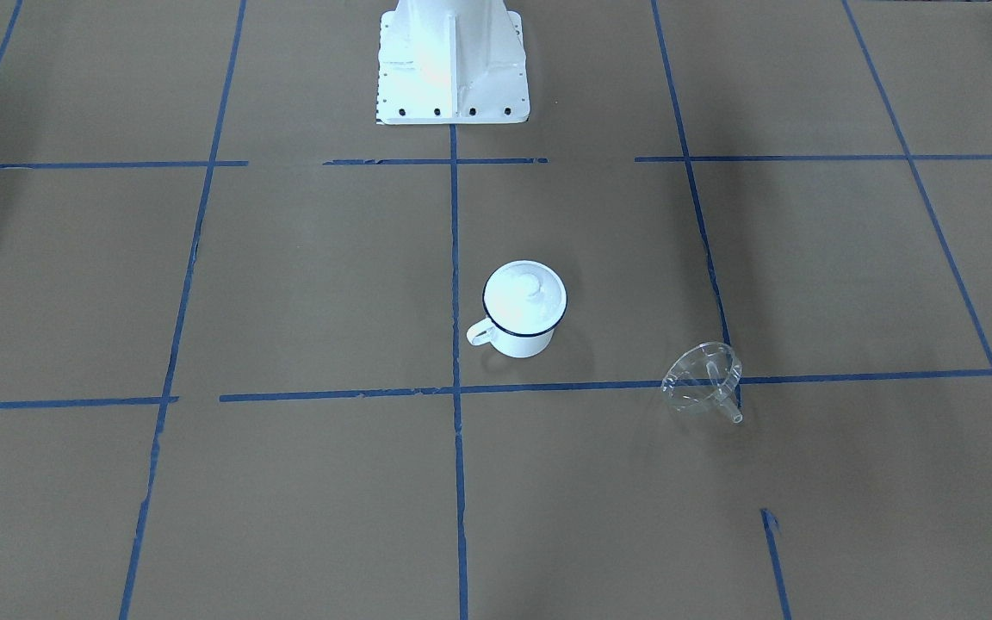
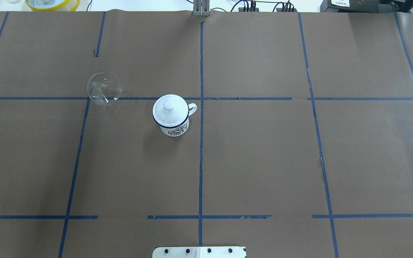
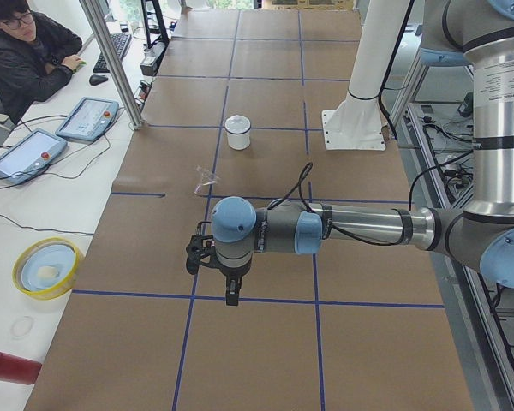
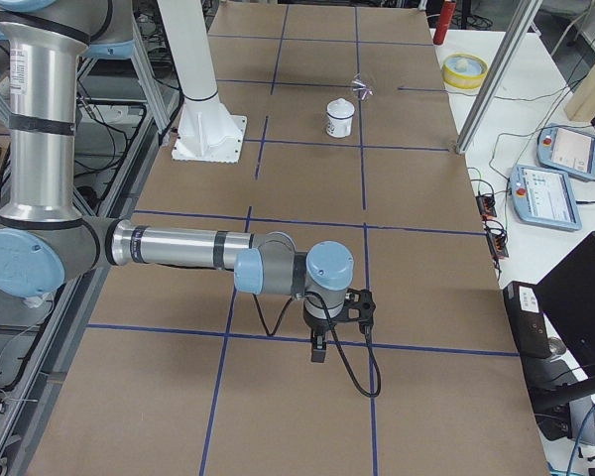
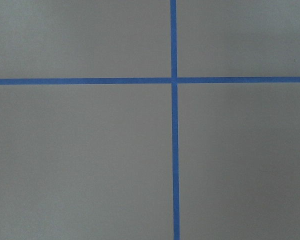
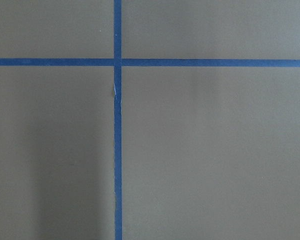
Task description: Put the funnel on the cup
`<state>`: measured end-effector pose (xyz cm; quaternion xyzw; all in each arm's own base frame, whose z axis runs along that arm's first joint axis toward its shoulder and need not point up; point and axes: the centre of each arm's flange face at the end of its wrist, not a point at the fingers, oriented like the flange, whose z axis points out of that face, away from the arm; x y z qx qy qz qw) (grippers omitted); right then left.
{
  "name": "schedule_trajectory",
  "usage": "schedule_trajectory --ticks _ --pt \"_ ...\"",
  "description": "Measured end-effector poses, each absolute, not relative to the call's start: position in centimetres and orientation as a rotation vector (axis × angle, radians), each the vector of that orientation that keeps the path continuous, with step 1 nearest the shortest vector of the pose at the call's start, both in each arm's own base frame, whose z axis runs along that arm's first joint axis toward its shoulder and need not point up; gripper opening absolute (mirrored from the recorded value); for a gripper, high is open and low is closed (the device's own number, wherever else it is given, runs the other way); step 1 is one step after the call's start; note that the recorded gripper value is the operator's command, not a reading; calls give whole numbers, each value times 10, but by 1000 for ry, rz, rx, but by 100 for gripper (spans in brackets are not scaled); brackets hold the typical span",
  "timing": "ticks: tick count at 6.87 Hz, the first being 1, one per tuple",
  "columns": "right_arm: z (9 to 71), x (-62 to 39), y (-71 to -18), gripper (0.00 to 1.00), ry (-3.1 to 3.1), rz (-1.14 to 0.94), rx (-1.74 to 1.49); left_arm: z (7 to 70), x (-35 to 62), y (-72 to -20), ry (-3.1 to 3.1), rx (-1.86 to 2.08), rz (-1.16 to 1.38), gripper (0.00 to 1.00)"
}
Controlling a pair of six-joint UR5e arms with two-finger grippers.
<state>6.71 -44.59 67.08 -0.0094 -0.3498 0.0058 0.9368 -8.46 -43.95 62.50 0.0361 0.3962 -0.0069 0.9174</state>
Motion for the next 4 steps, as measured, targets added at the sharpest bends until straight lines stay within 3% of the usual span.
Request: schedule_trajectory --ticks 4 --pt "671 67 -446 100 -715 12 -19 602 -84 -456 812 120 8 100"
